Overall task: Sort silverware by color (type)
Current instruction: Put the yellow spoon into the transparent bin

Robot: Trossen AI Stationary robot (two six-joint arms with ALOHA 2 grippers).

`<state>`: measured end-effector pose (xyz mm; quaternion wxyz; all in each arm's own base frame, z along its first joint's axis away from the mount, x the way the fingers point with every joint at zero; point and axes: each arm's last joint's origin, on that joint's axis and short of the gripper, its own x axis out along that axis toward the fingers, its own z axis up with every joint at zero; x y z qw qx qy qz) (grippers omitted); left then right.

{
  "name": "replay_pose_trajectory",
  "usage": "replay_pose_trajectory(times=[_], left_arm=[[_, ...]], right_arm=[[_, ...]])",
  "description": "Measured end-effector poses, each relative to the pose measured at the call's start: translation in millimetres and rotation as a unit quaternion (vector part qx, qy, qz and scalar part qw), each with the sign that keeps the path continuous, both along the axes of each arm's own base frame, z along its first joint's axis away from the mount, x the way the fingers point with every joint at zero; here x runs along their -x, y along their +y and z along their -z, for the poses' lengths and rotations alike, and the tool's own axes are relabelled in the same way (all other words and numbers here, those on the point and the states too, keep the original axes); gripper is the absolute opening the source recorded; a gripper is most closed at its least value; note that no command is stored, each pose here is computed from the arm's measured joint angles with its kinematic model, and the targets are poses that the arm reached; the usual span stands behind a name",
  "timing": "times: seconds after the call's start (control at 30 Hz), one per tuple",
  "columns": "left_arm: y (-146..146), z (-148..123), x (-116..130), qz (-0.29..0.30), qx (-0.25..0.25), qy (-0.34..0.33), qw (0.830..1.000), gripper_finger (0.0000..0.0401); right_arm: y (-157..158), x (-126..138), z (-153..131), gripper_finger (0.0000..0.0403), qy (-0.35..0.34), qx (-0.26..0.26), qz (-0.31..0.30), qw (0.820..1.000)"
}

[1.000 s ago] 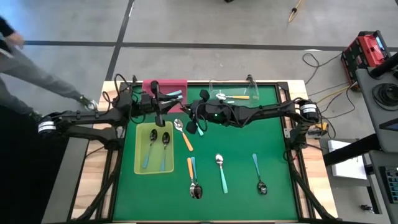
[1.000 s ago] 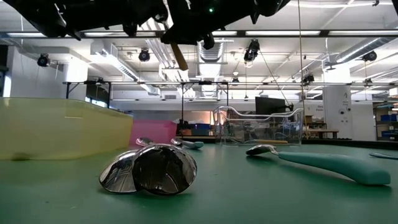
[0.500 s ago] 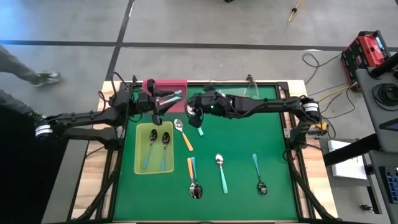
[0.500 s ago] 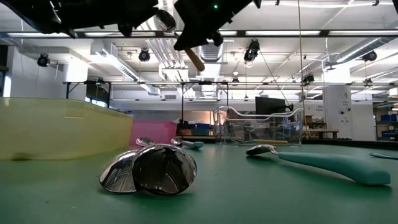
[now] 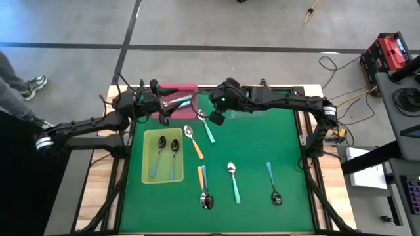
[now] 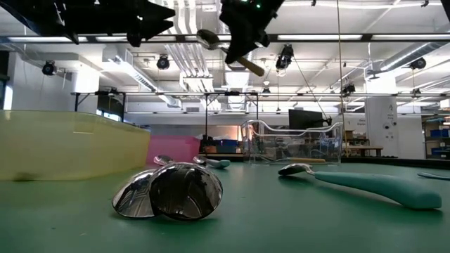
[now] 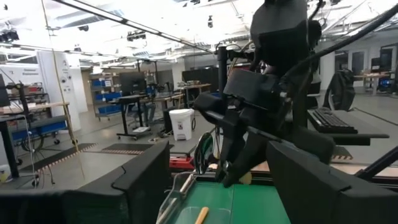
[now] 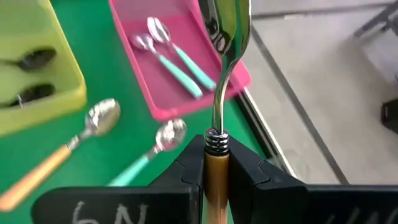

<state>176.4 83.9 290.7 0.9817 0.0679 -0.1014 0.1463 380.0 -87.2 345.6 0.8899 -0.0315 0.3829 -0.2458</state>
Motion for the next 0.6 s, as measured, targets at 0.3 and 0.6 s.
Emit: replay_pose_trajectory(times=[0.3,0.6], left_arm=[[0.7,0.4,0.3,-0.003,-0.003,0.003,1.0,0.0255],[0.7,0.6,0.4,-0.004,-0.009,0.005,1.0,0.0255]], right_arm=[[-45.8,38.3,-3.4,0.0027,0.153,-0.01,0.001,0.988],[-107.4,74.9,3.8,0.0027,0.21,-0.043,-0.018,0.977]])
